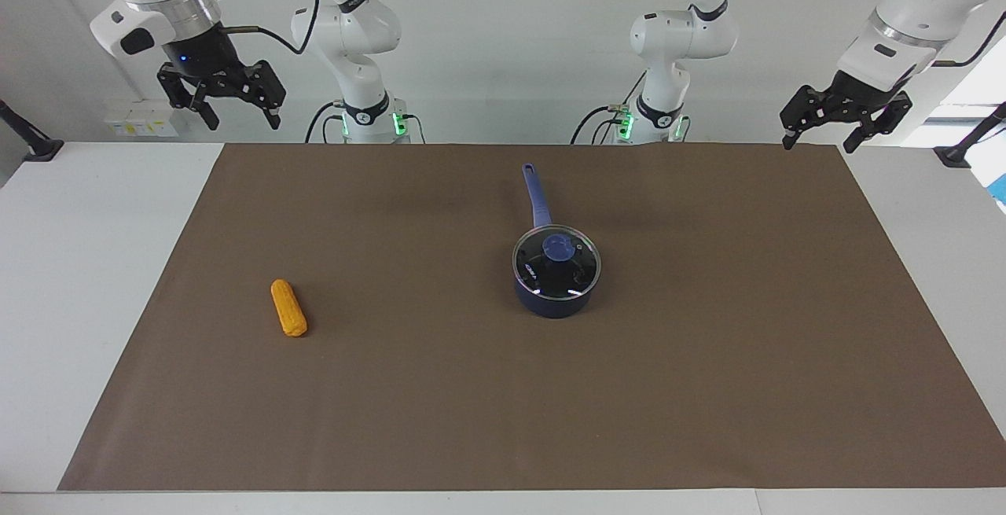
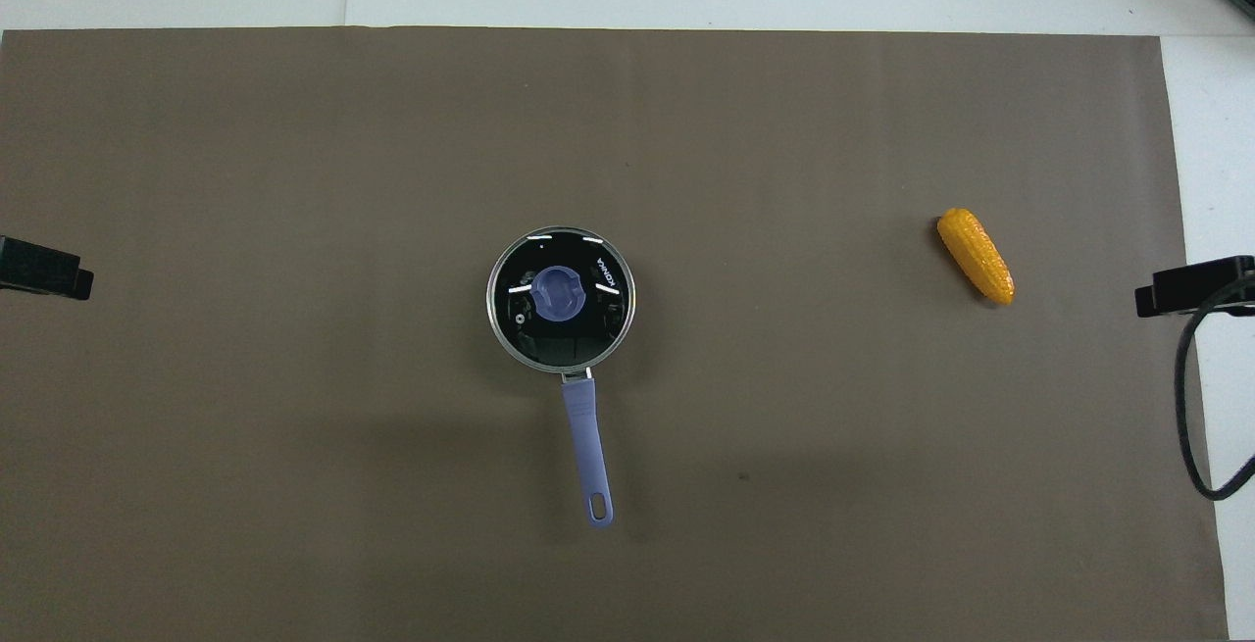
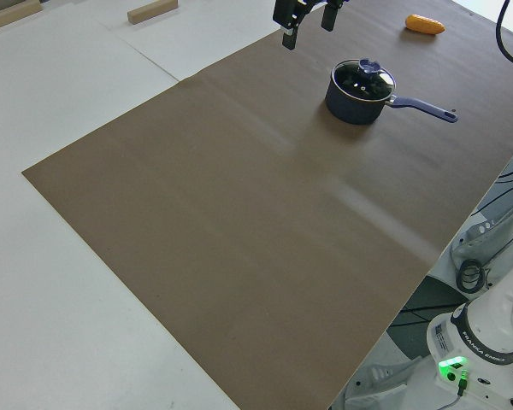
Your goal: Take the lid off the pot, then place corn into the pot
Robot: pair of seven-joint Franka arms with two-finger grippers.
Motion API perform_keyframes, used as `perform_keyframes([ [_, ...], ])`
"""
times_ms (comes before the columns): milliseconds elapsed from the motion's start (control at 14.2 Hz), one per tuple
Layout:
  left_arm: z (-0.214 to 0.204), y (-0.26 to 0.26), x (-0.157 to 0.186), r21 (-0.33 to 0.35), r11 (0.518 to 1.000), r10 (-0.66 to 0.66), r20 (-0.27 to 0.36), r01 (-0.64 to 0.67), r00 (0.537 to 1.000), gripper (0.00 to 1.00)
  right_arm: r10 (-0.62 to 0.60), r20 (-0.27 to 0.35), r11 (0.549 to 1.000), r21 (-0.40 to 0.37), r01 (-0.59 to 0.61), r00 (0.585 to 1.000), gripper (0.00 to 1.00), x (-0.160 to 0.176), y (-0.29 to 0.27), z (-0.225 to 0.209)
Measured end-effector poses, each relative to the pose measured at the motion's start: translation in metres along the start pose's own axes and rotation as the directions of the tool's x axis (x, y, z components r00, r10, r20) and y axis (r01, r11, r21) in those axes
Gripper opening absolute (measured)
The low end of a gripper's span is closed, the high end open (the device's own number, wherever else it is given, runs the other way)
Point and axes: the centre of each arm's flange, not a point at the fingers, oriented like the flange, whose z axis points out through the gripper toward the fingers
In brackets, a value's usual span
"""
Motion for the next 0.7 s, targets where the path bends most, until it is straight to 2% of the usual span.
perform_keyframes([
  [704,0.0008,0.004,0.0004,0.0,1.0,0.007,0.003,-0.007,1.0,1.0,0.0,0.0,1.0,0.001,0.0,1.0,1.0,0.0,-0.0005,0.0],
])
